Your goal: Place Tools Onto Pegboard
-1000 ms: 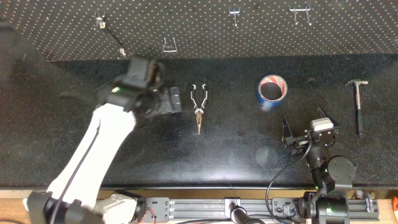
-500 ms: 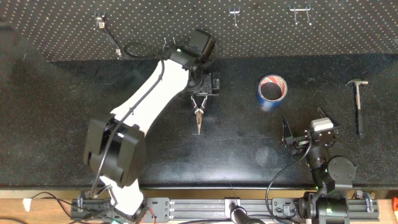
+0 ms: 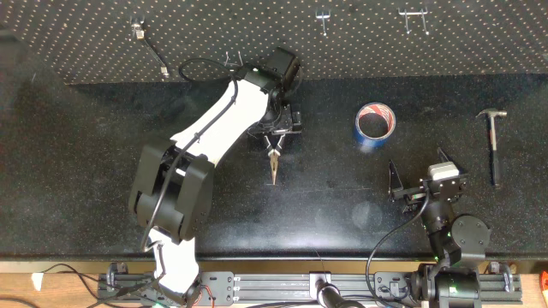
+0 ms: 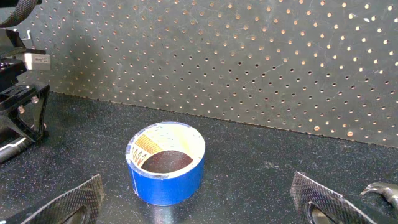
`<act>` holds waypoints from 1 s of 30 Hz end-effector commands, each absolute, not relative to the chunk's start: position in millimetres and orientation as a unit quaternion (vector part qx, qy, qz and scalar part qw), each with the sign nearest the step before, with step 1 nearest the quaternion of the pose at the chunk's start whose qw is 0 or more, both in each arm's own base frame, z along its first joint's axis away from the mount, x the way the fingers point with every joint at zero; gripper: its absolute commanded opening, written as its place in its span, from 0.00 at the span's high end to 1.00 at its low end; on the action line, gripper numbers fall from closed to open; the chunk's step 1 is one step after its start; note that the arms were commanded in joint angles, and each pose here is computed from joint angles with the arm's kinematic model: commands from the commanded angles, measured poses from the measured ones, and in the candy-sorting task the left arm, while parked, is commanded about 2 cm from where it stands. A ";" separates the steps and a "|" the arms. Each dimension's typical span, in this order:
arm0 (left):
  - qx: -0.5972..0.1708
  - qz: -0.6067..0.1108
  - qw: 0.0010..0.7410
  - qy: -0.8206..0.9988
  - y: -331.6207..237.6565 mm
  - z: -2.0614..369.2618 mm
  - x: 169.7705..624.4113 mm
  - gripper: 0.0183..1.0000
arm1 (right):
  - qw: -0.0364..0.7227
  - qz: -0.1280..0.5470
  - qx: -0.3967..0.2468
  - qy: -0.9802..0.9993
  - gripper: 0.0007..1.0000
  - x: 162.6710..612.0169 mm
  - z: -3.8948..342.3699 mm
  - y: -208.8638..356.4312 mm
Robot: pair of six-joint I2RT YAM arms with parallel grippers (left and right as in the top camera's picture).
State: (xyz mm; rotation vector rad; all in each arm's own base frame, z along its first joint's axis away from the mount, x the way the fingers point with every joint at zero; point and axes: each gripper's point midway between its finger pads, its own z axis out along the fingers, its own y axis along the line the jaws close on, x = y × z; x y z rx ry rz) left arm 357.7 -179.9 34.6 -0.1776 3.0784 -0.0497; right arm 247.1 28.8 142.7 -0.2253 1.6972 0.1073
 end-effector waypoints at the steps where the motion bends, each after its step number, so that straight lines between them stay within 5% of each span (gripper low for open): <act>1: -0.064 0.002 0.042 0.997 -176.0 32.1 366.7 0.00 | 0.655 0.056 -0.098 0.747 0.02 246.5 142.3 31.0; 30: -0.038 0.001 0.027 0.999 -186.4 12.6 363.4 0.00 | 0.655 0.056 -0.098 0.747 0.02 246.5 142.3 31.0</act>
